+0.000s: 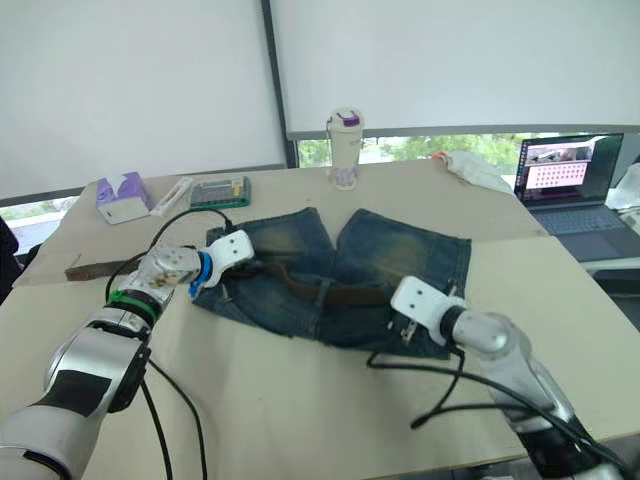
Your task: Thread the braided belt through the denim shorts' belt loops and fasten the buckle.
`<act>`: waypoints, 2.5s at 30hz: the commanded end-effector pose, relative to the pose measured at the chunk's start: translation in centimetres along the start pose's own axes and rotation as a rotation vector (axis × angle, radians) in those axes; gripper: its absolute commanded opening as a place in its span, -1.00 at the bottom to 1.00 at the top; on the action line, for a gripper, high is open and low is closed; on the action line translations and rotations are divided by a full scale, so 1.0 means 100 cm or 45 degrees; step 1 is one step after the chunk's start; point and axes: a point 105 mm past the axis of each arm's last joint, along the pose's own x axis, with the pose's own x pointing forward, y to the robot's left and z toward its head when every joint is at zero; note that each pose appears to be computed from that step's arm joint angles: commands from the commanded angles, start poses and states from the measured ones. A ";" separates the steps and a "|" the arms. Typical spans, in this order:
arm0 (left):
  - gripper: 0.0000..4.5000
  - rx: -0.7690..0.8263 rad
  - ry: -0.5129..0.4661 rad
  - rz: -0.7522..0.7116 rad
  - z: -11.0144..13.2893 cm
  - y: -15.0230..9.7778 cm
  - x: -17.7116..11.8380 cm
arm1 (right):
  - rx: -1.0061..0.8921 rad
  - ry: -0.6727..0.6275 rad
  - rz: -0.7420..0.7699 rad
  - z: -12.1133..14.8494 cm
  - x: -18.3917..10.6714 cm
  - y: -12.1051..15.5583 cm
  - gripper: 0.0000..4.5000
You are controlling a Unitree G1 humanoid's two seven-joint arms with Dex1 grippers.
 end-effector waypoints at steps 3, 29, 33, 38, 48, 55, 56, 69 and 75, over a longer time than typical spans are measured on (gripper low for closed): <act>-1.00 0.110 -0.073 0.372 0.025 0.047 -0.012 | -0.123 0.031 -0.234 -0.001 0.021 -0.041 -0.97; -0.79 0.414 -0.497 -0.143 -0.019 -0.087 -0.126 | 0.087 -0.392 0.569 0.035 -0.104 0.104 -0.97; -0.12 0.231 -0.357 -0.289 -0.044 -0.095 -0.142 | 0.115 -0.314 0.749 0.024 -0.118 0.127 -0.51; 0.33 -0.571 -0.152 -0.311 -0.068 -0.062 -0.163 | 0.334 -0.237 0.780 0.024 -0.141 0.127 -0.07; -0.27 -0.914 -0.381 -0.593 0.018 -0.041 -0.145 | 0.626 -0.449 0.720 0.076 -0.148 0.085 -1.00; -0.96 -0.852 -0.325 -0.767 0.024 -0.051 -0.147 | 0.336 -0.044 0.543 0.025 -0.096 0.088 -1.00; -0.96 -0.836 -0.314 -0.693 0.020 -0.044 -0.141 | 0.288 -0.005 0.566 0.018 -0.094 0.094 -1.00; -0.96 -0.316 0.304 -0.748 -0.072 -0.108 -0.111 | 0.052 0.207 0.604 -0.001 -0.085 0.087 -1.00; -0.96 -0.458 0.106 -1.015 -0.027 -0.168 -0.111 | 0.132 0.193 0.574 0.002 -0.092 0.072 -1.00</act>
